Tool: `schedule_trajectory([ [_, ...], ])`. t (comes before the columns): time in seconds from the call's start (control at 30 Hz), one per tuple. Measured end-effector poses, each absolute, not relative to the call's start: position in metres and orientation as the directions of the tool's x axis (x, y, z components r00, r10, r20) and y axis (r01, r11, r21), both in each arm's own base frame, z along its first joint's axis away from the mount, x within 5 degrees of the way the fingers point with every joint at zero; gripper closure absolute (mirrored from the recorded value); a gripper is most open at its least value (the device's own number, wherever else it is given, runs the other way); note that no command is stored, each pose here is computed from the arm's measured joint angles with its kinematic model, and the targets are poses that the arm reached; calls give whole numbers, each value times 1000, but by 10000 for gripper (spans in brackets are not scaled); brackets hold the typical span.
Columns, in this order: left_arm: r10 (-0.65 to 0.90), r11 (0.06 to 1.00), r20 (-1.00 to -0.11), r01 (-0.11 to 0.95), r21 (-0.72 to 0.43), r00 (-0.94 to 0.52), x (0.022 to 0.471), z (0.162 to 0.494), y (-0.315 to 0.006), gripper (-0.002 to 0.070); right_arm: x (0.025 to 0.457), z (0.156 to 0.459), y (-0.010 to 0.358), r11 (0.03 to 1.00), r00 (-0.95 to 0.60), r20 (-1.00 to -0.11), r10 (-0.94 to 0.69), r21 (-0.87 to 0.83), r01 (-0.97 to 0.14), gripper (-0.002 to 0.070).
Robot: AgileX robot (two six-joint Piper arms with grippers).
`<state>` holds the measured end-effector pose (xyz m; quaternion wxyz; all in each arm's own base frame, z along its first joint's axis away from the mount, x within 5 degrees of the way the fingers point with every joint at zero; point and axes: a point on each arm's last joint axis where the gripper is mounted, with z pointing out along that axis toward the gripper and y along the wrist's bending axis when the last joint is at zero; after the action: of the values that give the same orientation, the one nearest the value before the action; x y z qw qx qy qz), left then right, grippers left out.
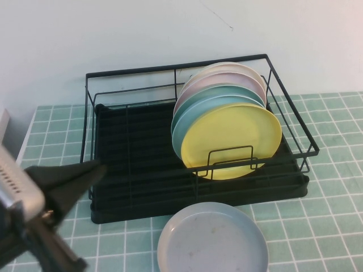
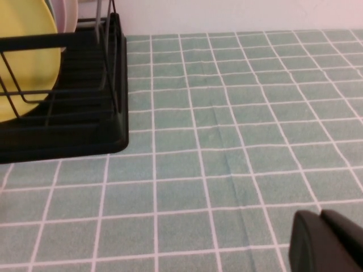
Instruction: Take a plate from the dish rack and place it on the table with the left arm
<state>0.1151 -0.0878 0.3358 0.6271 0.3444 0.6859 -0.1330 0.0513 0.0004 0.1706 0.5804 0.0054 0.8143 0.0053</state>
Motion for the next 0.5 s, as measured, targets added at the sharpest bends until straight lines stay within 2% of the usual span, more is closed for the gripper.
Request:
schedule_trajectory([
  [0.1, 320, 789, -947, 561, 251, -25, 113, 331, -68, 669, 51, 171, 0, 1000, -326, -945, 15, 15, 3, 678],
  [0.27, 187, 922, -975, 363, 133, -119, 97, 313, -34, 669, 51, 171, 0, 1000, -326, -945, 15, 15, 3, 678],
  [0.5, 56, 987, -993, 154, 40, -99, 64, 269, -13, 669, 51, 171, 0, 1000, -326, -945, 15, 15, 3, 678],
])
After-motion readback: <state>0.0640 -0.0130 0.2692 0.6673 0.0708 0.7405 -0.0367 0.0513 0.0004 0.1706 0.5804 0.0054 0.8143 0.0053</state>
